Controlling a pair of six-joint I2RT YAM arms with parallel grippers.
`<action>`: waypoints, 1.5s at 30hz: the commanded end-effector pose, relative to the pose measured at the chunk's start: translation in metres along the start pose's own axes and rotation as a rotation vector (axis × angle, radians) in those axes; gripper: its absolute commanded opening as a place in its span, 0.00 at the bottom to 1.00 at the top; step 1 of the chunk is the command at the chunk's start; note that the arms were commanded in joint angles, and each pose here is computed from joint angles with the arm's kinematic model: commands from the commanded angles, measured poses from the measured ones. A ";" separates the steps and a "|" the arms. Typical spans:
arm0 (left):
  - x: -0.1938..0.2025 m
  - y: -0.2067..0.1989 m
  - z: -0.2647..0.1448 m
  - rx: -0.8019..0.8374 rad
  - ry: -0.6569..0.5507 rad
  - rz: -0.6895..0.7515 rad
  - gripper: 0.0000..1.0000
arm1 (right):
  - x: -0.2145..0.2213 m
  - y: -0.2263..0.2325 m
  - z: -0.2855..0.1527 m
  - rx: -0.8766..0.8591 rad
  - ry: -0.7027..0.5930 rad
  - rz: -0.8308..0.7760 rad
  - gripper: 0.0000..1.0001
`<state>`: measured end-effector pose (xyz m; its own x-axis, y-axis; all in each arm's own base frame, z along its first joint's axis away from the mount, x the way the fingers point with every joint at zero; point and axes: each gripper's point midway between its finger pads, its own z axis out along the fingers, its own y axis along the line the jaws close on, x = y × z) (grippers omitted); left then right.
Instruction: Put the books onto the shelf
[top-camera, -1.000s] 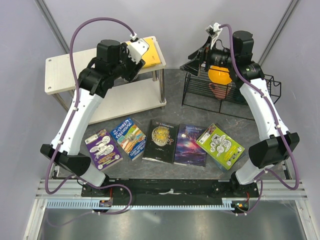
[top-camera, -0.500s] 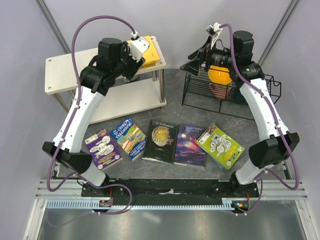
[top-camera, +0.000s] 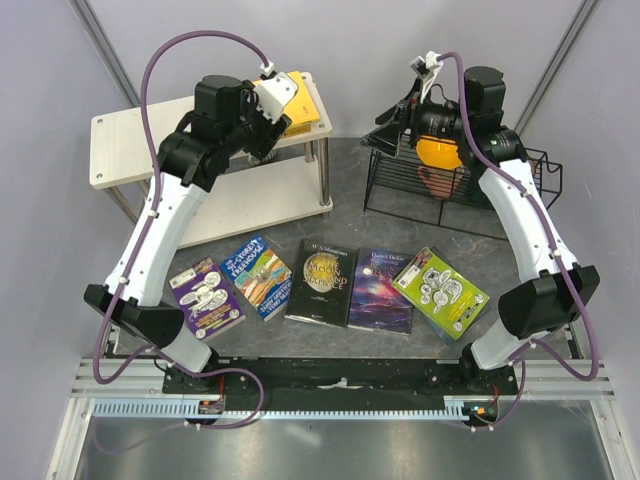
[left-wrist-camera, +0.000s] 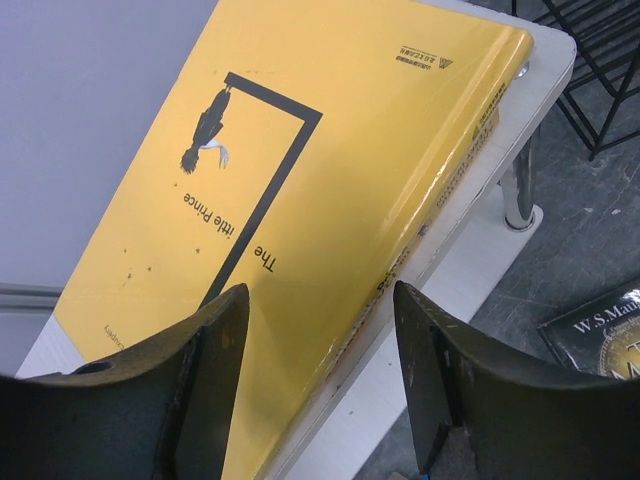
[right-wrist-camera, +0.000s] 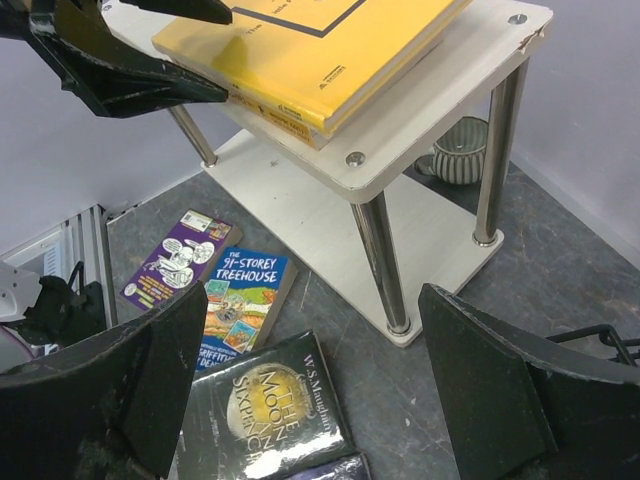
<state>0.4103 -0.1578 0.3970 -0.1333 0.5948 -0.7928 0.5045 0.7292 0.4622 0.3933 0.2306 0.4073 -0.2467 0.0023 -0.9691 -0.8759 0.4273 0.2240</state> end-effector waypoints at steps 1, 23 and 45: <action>-0.024 0.012 -0.039 -0.043 -0.103 -0.059 0.68 | -0.014 0.019 -0.011 -0.028 -0.037 -0.066 0.95; 0.012 -0.085 -0.140 0.243 -0.322 -0.626 1.00 | 0.094 0.004 -0.061 0.222 0.207 -0.137 0.98; 0.118 -0.239 -0.129 0.750 -0.090 -1.205 0.93 | 0.227 0.027 -0.125 0.195 0.497 -0.191 0.98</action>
<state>0.1744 -0.2027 0.2431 -0.6821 -0.2947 -0.6693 0.4812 0.5082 -0.7142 0.2827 0.1349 0.2310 -0.3663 -0.3640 -0.8564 -0.7599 0.6482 0.0495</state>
